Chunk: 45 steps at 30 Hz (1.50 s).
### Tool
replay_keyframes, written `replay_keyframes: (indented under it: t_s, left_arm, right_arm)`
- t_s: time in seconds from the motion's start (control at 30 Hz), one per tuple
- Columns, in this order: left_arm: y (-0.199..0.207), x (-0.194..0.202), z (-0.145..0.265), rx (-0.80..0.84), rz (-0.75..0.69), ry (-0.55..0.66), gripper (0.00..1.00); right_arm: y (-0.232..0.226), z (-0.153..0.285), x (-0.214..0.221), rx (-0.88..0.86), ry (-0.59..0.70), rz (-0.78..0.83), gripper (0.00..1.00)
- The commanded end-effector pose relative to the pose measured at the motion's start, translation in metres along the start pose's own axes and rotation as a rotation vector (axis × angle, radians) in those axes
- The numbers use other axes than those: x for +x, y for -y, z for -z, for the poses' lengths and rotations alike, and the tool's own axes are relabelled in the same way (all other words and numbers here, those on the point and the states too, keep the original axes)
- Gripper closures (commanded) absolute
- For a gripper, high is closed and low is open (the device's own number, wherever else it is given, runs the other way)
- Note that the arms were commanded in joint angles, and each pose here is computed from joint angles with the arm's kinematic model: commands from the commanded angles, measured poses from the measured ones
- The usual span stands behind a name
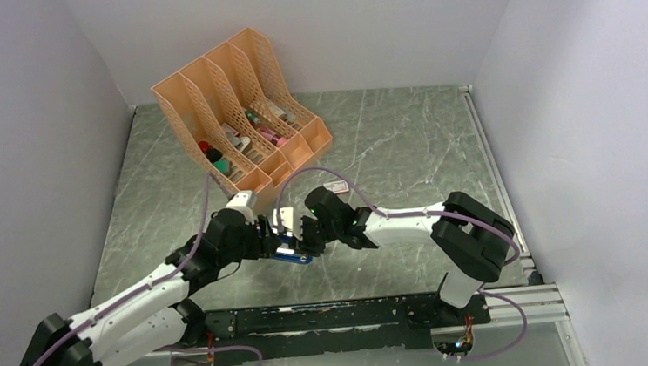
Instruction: Load the staples into the stapler
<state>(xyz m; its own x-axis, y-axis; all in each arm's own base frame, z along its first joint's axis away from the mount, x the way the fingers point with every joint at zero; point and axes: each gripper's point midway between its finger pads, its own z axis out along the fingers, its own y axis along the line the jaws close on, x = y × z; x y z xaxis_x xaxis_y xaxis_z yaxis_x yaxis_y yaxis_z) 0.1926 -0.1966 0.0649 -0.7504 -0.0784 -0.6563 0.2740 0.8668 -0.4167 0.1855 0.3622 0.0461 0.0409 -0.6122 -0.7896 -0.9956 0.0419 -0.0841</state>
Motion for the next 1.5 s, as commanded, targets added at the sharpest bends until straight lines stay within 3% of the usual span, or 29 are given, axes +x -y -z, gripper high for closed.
replay_keyframes:
  t_s: [0.0,0.23,0.4,0.53,1.47]
  left_arm:
    - [-0.003,-0.045,0.019,-0.067,0.033,0.180,0.34]
    - [-0.025,-0.097,0.035,-0.155,-0.005,0.274,0.31]
    - [-0.036,-0.127,0.048,-0.131,0.053,0.335,0.31]
    - [-0.048,-0.143,0.060,-0.201,0.008,0.356,0.31]
    - [-0.049,-0.148,0.061,-0.200,-0.002,0.371,0.30]
  right_arm:
    - [-0.005,0.003,-0.008,-0.011,0.041,-0.005,0.59]
    - [0.010,0.008,-0.048,0.035,0.152,0.014,0.56]
    - [0.020,-0.002,-0.046,0.058,0.127,0.030,0.52]
    - [0.022,-0.011,-0.039,0.050,0.098,0.036,0.51]
    - [0.020,-0.017,-0.017,0.030,0.000,0.072,0.45]
